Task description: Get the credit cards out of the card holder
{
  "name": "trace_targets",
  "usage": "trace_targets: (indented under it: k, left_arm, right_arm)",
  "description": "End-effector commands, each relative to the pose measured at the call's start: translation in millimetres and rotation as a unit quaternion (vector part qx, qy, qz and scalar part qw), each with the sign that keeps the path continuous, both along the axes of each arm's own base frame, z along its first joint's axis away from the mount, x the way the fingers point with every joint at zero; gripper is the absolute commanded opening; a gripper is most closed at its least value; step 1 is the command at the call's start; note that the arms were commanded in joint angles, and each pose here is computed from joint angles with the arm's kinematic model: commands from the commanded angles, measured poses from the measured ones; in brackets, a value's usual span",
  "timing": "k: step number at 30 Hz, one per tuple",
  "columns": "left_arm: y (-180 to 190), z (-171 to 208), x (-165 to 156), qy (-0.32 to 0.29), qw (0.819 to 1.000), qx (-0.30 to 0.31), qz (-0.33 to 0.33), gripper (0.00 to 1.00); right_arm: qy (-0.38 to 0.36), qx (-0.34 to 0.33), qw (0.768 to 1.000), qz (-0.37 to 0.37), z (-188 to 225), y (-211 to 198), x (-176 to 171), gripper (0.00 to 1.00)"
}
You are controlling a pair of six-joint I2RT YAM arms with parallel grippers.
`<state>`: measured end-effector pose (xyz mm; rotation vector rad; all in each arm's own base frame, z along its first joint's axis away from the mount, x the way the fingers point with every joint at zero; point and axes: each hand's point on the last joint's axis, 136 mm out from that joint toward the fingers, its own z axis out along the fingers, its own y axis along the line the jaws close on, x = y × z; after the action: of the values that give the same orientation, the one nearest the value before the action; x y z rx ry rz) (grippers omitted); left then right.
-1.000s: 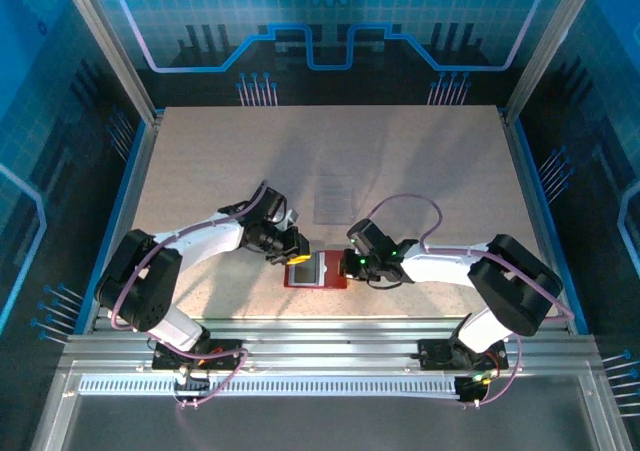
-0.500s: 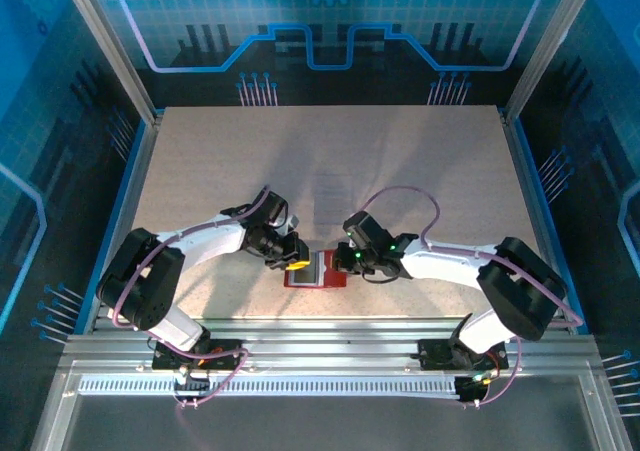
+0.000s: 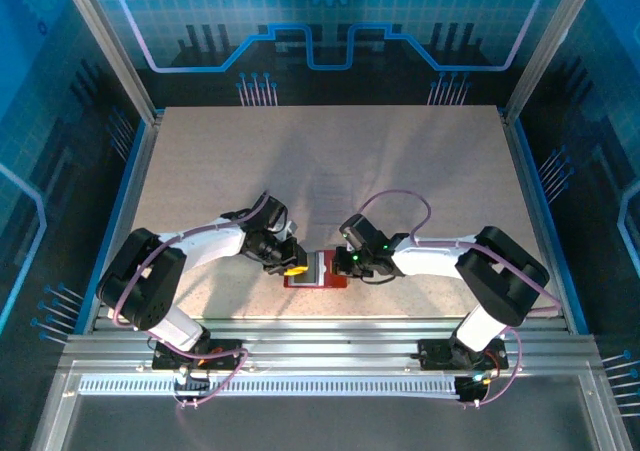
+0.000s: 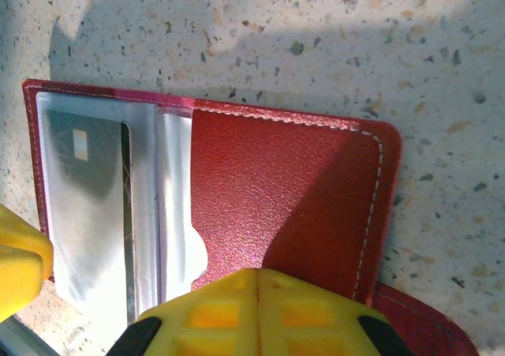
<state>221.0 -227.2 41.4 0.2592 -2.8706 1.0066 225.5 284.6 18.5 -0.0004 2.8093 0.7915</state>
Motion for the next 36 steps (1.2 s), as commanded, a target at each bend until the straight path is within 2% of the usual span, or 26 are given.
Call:
trace_targets:
  k: [1,5,10,17,25,36]
  left_arm:
    - [2.8,-7.3,-5.4,0.011,1.000,0.014,0.001,0.19]
    - [3.1,-2.5,-1.9,0.001,1.000,0.014,0.007,0.18]
    - [2.8,1.1,2.6,-0.013,1.000,0.008,0.022,0.17]
    - [2.7,-3.5,2.3,-0.006,1.000,0.010,0.023,0.14]
    - [11.1,-10.1,-1.7,-0.006,0.999,0.035,0.016,0.09]
    - [14.5,-20.3,-5.9,0.003,0.999,0.048,0.010,0.09]
  right_arm:
    - [0.008,-0.013,1.000,0.006,-7.9,-5.8,-1.9,0.07]
    - [0.001,-0.001,1.000,0.008,9.0,-1.4,0.7,0.08]
    - [-0.008,0.051,0.999,0.018,37.1,16.6,3.7,0.13]
    - [0.028,0.102,0.994,0.032,54.2,45.6,7.7,0.13]
    - [0.050,0.107,0.993,0.023,41.5,49.5,10.9,0.14]
    - [0.074,0.103,0.992,0.028,26.4,51.0,6.2,0.17]
